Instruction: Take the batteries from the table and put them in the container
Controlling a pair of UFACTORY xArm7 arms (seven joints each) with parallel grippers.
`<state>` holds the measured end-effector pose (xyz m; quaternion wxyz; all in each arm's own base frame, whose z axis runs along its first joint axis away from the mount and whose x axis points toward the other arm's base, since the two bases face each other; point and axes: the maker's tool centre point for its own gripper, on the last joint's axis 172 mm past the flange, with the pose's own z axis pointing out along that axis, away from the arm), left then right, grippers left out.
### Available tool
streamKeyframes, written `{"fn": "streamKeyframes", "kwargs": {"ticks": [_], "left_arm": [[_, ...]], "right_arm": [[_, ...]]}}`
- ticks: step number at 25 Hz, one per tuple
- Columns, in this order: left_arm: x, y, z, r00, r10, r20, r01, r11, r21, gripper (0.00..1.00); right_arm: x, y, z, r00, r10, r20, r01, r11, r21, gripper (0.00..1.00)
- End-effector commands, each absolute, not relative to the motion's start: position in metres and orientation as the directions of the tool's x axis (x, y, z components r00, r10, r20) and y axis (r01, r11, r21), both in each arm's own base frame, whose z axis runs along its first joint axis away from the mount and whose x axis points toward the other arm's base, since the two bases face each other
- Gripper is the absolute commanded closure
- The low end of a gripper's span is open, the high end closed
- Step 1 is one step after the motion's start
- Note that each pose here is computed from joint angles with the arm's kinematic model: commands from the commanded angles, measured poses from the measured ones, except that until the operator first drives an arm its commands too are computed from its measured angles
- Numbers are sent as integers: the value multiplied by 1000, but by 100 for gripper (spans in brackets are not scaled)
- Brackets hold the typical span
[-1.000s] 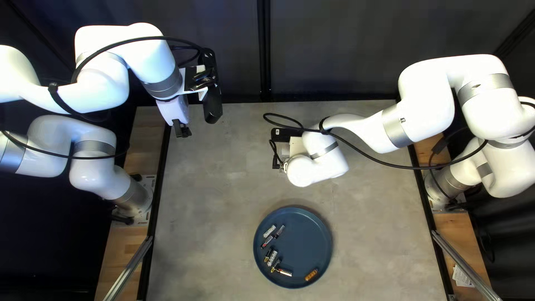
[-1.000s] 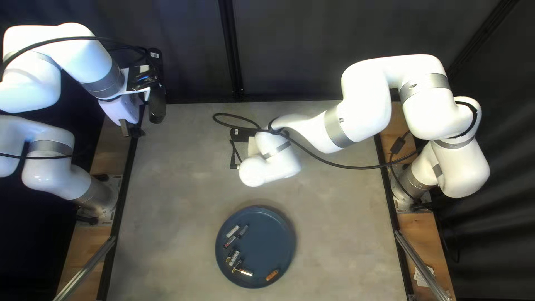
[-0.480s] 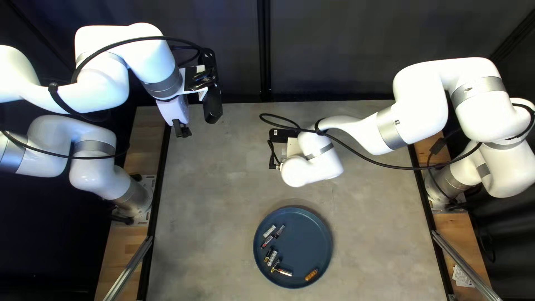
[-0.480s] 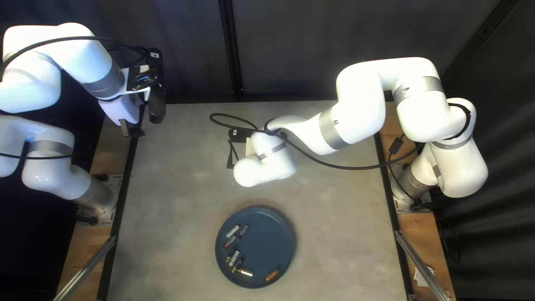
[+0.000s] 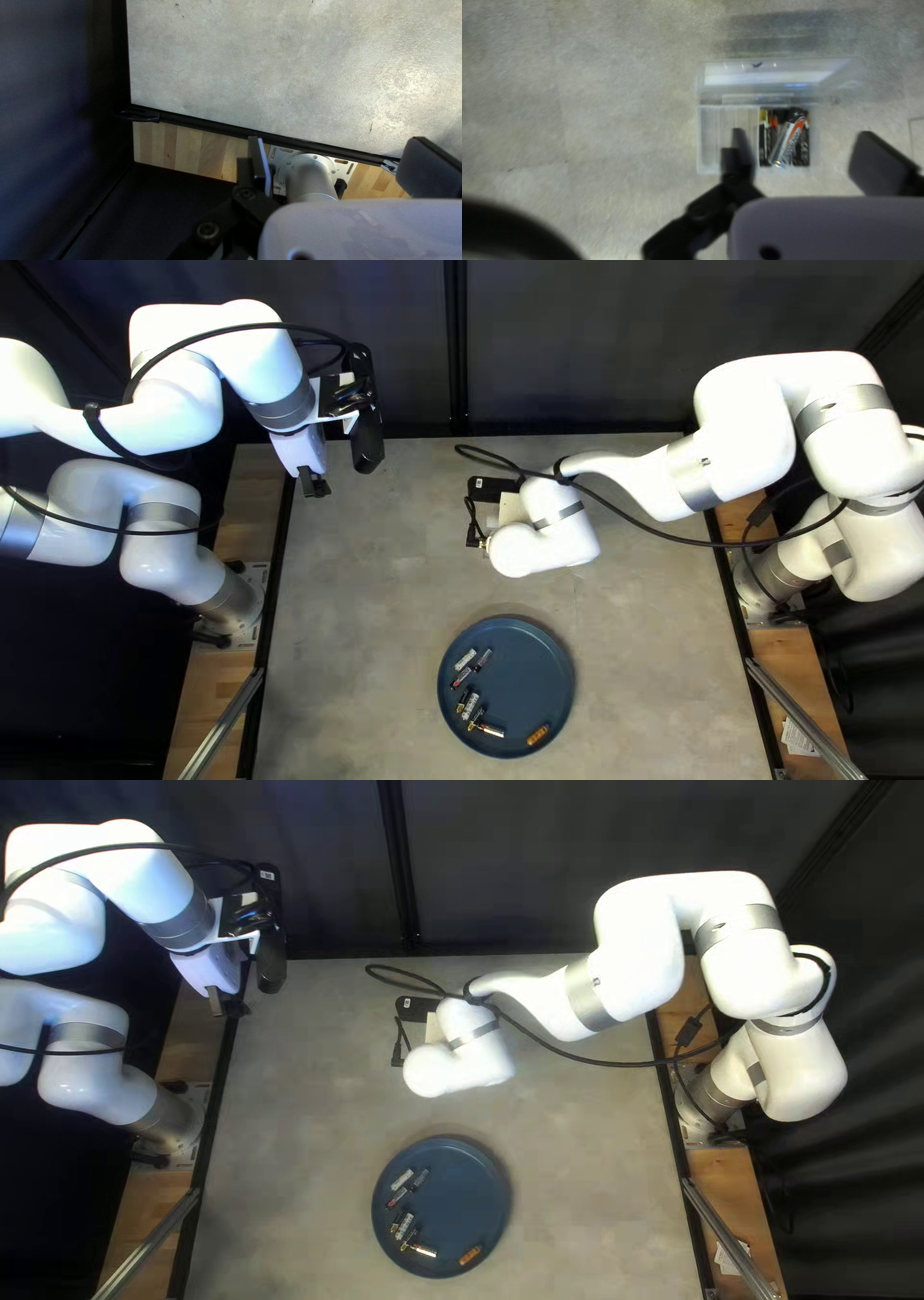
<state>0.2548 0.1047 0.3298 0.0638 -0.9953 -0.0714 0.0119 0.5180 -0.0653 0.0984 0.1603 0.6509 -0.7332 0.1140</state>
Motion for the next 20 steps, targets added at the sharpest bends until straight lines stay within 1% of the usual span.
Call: {"fn": "streamKeyframes", "kwargs": {"ticks": [1, 5, 9, 15, 19, 20], "left_arm": [[255, 105, 330, 990, 144, -15, 141, -982, -129, 0], [255, 105, 330, 990, 144, -15, 141, -982, -129, 0], [255, 105, 330, 990, 144, -15, 141, -982, -129, 0], [255, 105, 330, 990, 144, -15, 141, -982, -129, 0], [255, 105, 330, 990, 144, -15, 141, -982, -129, 0], [255, 105, 330, 990, 144, -15, 141, -982, -129, 0]], "right_arm": [[511, -63, 109, -93, -954, 286, -990, 120, 77, 0], [509, -51, 121, -56, -983, 175, -992, 75, 101, 0], [510, -38, 127, -5, -995, 99, -993, 16, 115, 0], [517, 17, 126, 157, -987, -25, -983, -158, 94, 0], [521, 54, 116, 264, -963, -55, -963, -267, 45, 0], [521, 64, 113, 314, -948, -58, -949, -315, 24, 0]]}}
